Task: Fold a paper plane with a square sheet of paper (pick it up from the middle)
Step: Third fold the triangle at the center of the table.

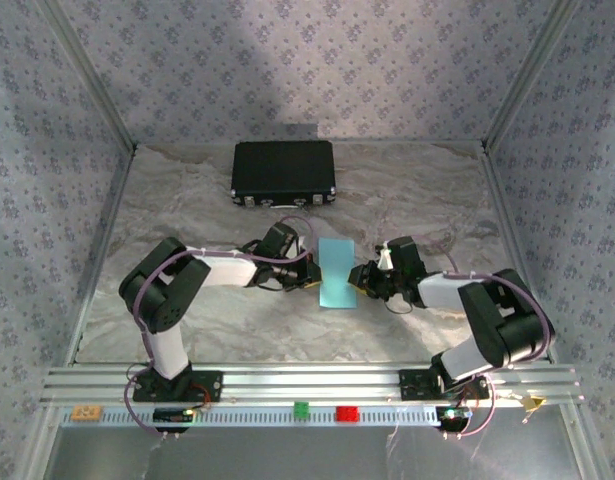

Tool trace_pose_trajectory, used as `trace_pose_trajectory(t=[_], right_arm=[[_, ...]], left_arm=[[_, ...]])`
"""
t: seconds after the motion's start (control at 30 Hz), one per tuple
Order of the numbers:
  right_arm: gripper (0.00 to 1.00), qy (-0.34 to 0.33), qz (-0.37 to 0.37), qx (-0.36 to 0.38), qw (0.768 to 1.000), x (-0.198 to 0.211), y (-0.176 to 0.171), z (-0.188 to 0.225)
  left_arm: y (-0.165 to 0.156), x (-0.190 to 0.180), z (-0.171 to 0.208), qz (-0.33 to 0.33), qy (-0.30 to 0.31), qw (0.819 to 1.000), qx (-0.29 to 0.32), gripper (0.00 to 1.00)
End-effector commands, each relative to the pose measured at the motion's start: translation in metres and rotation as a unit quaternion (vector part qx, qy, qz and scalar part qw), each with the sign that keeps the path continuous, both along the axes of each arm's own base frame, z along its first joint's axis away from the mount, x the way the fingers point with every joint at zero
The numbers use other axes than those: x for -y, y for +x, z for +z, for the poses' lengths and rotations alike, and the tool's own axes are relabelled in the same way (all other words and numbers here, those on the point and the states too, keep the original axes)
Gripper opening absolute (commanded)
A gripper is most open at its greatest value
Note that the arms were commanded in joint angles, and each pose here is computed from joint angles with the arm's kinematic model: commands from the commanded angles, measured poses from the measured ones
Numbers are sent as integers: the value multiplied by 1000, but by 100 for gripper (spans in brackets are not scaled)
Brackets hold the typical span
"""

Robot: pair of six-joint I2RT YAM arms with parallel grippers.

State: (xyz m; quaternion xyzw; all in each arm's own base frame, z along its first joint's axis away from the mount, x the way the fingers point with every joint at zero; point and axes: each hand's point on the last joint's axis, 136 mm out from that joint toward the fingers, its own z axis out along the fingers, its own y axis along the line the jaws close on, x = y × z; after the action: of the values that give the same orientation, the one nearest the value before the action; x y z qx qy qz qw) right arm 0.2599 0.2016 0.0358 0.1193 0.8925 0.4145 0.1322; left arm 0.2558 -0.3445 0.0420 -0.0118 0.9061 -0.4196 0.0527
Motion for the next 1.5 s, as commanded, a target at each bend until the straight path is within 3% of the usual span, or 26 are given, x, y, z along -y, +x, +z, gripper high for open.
trace_pose_trajectory(t=[0.0, 0.1, 0.33, 0.43, 0.53, 0.6, 0.83, 0.93, 1.17, 1.47], right_arm=[[36, -24, 6, 28, 999, 4, -4, 11], [45, -40, 10, 68, 997, 5, -4, 27], [55, -92, 41, 201, 974, 1, -11, 62], [57, -146, 81, 296, 941, -6, -20, 72], [66, -206, 132, 384, 890, -18, -33, 74], [66, -238, 170, 421, 859, -27, -43, 71], [60, -309, 265, 481, 777, -61, -62, 58], [59, -329, 287, 494, 752, -75, -66, 52], [59, -394, 292, 531, 691, -95, -64, 44], [58, -448, 276, 529, 666, -101, -57, 27]], left_arm=[[-3, -6, 13, -3, -8, 1000, 6, 0], [-5, -12, 17, 2, -14, 1000, 5, 0], [-8, -26, 18, 11, -6, 1000, -5, 0], [-8, -27, 19, 12, -6, 1000, -5, 0], [-6, -28, 22, 15, -7, 1000, -4, 0], [-6, -28, 23, 15, -8, 1000, -4, 0], [-5, -28, 23, 18, -7, 1000, -4, 0], [-5, -28, 23, 20, -8, 1000, -5, 0], [-5, -27, 23, 21, -11, 1000, -6, 0], [-6, -28, 23, 22, -13, 1000, -6, 0]])
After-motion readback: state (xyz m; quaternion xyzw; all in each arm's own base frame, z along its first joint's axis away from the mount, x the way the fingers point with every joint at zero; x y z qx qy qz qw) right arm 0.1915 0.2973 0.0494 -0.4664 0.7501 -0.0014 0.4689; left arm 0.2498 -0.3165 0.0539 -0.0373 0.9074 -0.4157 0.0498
